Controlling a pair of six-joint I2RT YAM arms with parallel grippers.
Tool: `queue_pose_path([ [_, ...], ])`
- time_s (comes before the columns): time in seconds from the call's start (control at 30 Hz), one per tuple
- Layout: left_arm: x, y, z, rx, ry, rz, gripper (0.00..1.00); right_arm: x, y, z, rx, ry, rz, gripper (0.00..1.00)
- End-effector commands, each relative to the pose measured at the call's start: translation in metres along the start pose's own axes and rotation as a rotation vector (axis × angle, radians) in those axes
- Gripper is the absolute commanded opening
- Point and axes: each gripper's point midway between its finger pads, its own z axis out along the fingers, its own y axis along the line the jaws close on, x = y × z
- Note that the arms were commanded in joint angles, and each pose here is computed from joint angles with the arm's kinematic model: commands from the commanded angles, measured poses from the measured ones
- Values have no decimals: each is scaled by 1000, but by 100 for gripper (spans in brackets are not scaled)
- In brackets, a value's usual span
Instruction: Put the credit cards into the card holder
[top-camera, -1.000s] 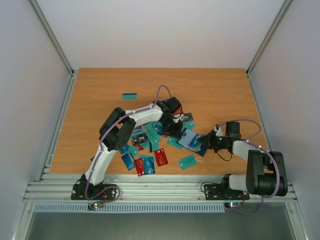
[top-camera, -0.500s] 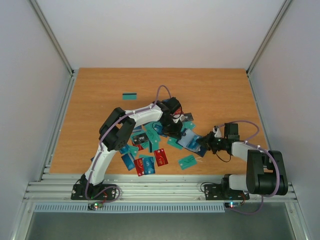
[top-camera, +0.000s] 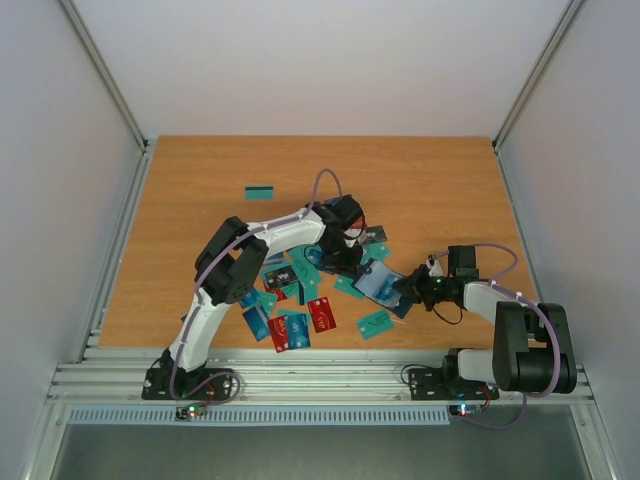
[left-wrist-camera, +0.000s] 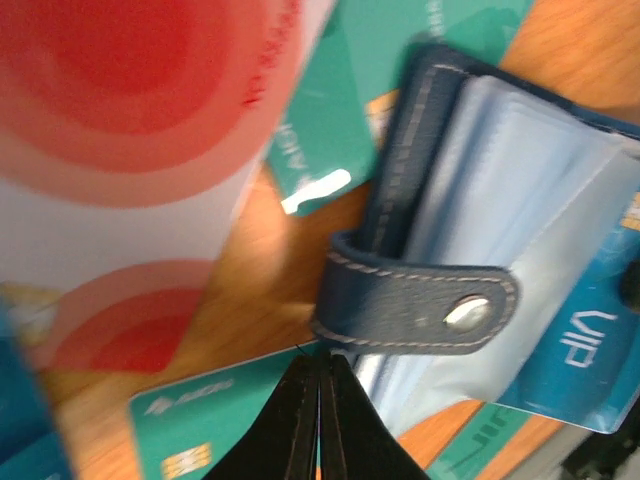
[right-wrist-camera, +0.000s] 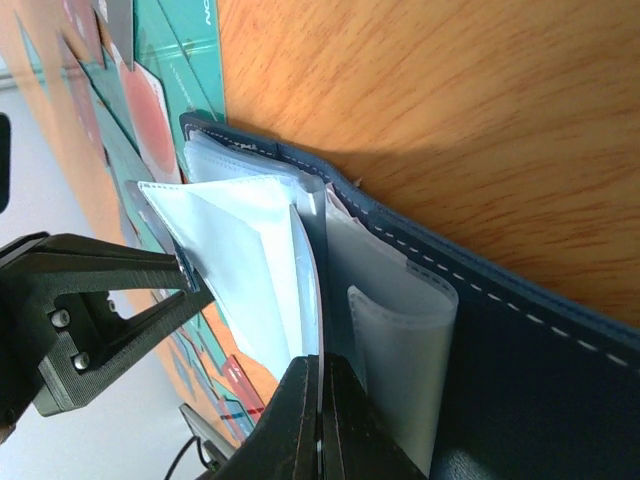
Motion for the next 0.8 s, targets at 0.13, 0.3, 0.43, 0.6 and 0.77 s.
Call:
queue_pose_path([
  [0.13,-4,11,-44,-153,-110,13,4,2,-7,3,43,23,-32,1],
  [0.3,-9,8,-49,-160,-137,45,5,-7,9,3,-17,1,-94,1],
  [0.43,-11,4,-36,-115,-102,53,7,-11,17,3,-49,-5,-126,1],
  [0.6,-12,3,-24,-83,-78,40,8,-11,19,5,-68,1,-137,1],
  [0.77,-10,6,-8,-66,-30,24,8,-14,26,4,-92,-2,-165,1],
])
